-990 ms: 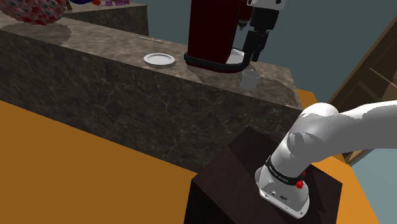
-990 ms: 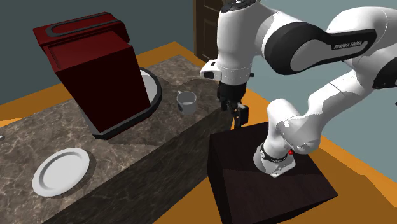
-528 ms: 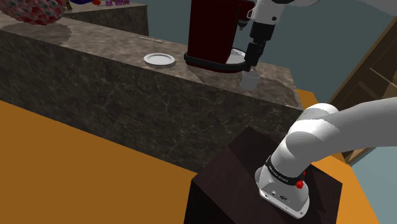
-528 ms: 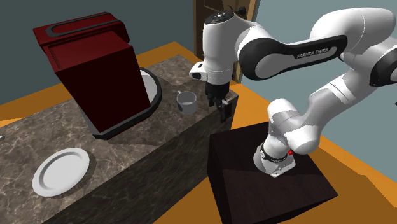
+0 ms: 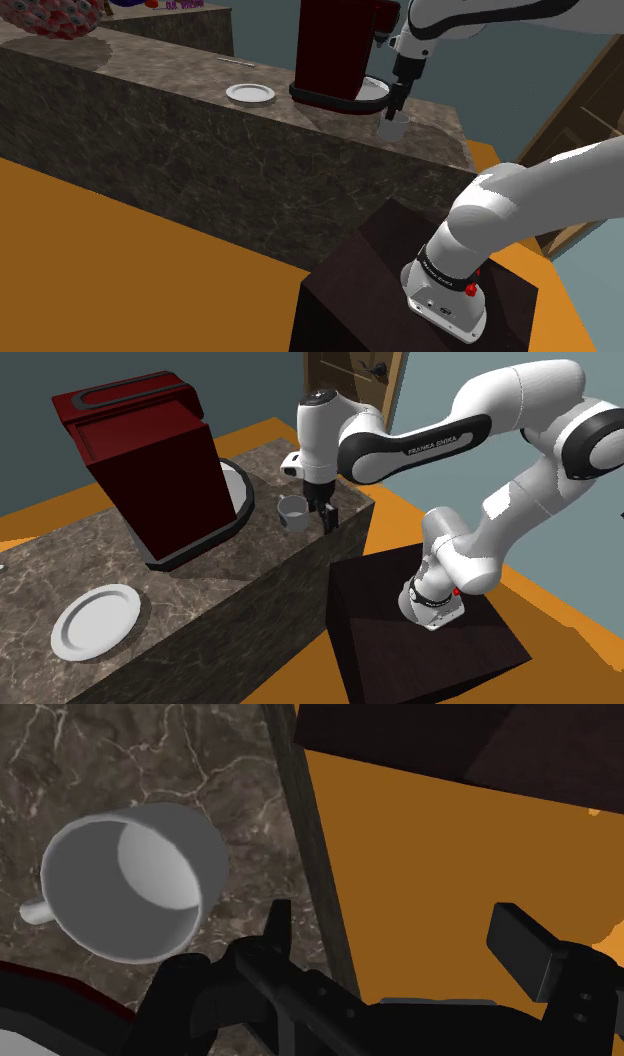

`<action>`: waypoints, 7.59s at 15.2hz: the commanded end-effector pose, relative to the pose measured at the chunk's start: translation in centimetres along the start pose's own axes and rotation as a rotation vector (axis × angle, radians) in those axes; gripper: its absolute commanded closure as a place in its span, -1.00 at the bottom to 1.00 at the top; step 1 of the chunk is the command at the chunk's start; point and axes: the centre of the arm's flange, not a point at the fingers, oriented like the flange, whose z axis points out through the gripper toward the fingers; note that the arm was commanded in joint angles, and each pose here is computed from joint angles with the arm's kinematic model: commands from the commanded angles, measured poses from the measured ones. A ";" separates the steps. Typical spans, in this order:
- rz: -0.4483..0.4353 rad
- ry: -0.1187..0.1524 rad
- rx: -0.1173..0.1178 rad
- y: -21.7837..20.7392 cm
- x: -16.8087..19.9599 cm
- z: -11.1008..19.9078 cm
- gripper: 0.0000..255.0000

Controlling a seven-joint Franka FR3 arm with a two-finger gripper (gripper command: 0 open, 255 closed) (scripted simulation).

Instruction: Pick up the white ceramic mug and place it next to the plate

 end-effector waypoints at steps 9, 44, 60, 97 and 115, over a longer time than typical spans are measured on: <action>-0.048 0.009 -0.059 9.7 1.5 5.6 -1.00; -0.048 0.009 -0.059 9.9 1.4 4.3 1.00; -0.048 0.009 -0.059 9.8 1.2 -4.2 1.00; -0.048 0.009 -0.059 5.2 36.2 -3.0 1.00; -0.048 0.009 -0.059 5.3 36.5 6.5 1.00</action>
